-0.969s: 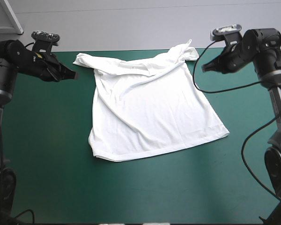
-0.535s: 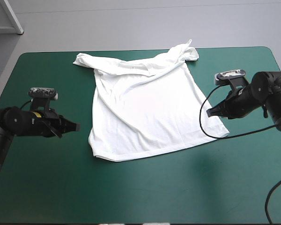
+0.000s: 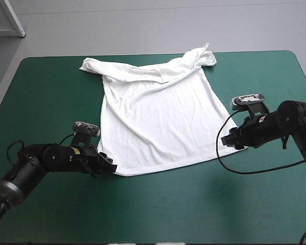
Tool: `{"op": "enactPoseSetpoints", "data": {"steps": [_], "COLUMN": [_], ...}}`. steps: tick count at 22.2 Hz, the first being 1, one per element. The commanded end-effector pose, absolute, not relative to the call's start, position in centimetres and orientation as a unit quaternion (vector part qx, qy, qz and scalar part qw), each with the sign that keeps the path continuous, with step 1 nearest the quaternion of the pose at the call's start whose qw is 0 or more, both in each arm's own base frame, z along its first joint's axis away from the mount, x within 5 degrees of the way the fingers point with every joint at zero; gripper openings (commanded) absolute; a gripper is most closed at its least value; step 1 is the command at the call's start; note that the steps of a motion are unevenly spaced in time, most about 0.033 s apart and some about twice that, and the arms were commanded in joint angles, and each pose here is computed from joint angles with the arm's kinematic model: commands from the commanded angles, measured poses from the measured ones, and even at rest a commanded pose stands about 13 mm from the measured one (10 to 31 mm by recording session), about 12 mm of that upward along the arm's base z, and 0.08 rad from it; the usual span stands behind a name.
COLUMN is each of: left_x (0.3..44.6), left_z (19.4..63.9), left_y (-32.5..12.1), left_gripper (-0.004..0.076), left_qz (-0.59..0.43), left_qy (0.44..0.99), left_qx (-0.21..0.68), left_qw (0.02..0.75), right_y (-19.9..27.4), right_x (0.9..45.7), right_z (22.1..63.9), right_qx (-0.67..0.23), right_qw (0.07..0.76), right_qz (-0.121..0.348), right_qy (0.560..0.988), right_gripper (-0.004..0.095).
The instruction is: Fold the cloth
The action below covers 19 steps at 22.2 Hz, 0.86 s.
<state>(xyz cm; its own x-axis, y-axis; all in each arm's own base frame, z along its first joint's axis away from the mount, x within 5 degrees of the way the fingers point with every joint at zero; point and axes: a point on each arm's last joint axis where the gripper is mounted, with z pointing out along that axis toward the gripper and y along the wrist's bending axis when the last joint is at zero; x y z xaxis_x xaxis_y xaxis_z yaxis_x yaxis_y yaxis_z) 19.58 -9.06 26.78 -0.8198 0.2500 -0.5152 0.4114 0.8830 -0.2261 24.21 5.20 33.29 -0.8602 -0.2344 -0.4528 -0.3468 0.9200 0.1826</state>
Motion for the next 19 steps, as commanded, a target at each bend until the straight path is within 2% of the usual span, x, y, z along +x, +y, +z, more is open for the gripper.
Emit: {"op": "enactPoseSetpoints", "data": {"steps": [1,4,8,13,16,19], "left_x": [20.3,21.1,22.5,24.0,24.4,24.5], "left_z": [26.5,25.4,24.6,22.0,21.0,20.7], "left_y": [-9.7,-9.4,-9.6,-10.3,-10.7,-10.9], "left_gripper": [0.0506,0.0517,0.0518,0.0503,0.0409,0.0251], "left_qz": [-0.174,-0.143,-0.134,-0.143,-0.161,-0.166], "left_qy": [0.941,0.952,0.950,0.961,0.964,0.965], "left_qx": [0.168,0.146,0.133,0.108,0.082,0.078], "left_qw": [0.238,0.227,0.249,0.212,0.194,0.186], "right_y": [5.1,5.0,5.0,4.5,4.1,3.7], "right_x": [23.3,22.9,22.9,23.1,23.2,23.3], "right_z": [35.2,35.4,34.9,34.9,34.8,34.8], "right_qx": [-0.151,-0.151,-0.148,-0.142,-0.128,-0.116], "right_qw": [0.260,0.268,0.271,0.279,0.278,0.280], "right_qz": [0.138,0.136,0.132,0.106,0.089,0.069], "right_qy": [0.944,0.942,0.942,0.944,0.948,0.950], "right_gripper": [0.0655,0.0654,0.0652,0.0652,0.0651,0.0650]}}
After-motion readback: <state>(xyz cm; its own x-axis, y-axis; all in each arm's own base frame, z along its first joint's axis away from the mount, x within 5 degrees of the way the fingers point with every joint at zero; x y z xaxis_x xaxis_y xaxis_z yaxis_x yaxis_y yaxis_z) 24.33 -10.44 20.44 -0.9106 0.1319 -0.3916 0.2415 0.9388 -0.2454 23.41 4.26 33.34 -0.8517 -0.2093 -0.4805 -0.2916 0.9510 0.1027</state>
